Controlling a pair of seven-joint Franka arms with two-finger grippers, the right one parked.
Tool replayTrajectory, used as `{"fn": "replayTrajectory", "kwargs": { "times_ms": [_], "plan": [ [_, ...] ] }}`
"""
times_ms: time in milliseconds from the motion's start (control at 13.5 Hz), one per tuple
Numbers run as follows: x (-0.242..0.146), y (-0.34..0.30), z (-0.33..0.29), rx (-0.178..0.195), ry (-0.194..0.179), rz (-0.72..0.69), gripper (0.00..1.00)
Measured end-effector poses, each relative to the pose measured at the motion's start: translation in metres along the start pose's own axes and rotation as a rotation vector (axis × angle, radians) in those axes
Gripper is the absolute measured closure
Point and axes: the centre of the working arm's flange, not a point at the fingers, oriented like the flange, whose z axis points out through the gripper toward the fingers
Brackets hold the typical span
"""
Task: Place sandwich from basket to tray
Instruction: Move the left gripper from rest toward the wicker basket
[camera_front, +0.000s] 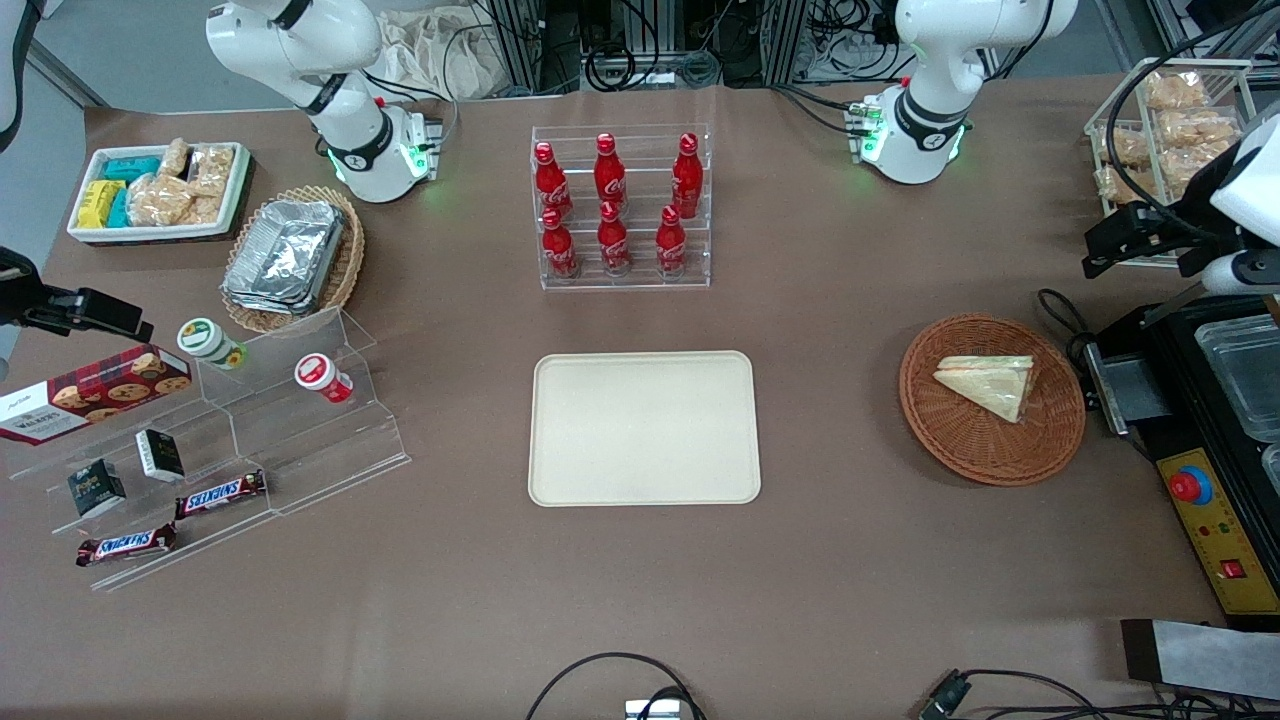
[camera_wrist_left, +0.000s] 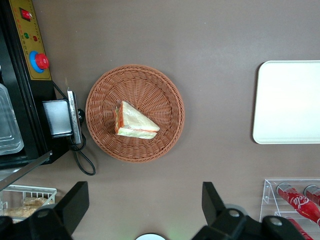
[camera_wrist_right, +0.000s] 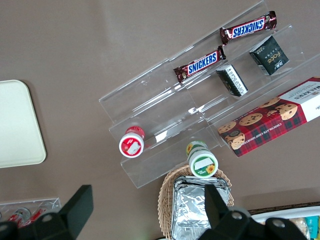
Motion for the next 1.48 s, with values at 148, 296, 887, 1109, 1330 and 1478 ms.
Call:
{"fn": "replayTrajectory", "kwargs": {
  "times_ms": [148, 296, 887, 1109, 1330, 1478],
  "plan": [
    [0.0, 0.0, 0.0, 0.0, 0.0, 0.0, 0.0],
    [0.0, 0.0, 0.0, 0.0, 0.0, 0.0, 0.0],
    [0.021, -0.017, 0.05, 0.006, -0.092, -0.2, 0.0],
    [0.028, -0.038, 0.087, 0.003, -0.096, -0.315, 0.0],
    [0.028, -0.042, 0.129, -0.001, -0.056, -0.453, 0.0],
    [0.022, -0.05, 0.153, -0.006, -0.041, -0.538, 0.0]
  ]
}}
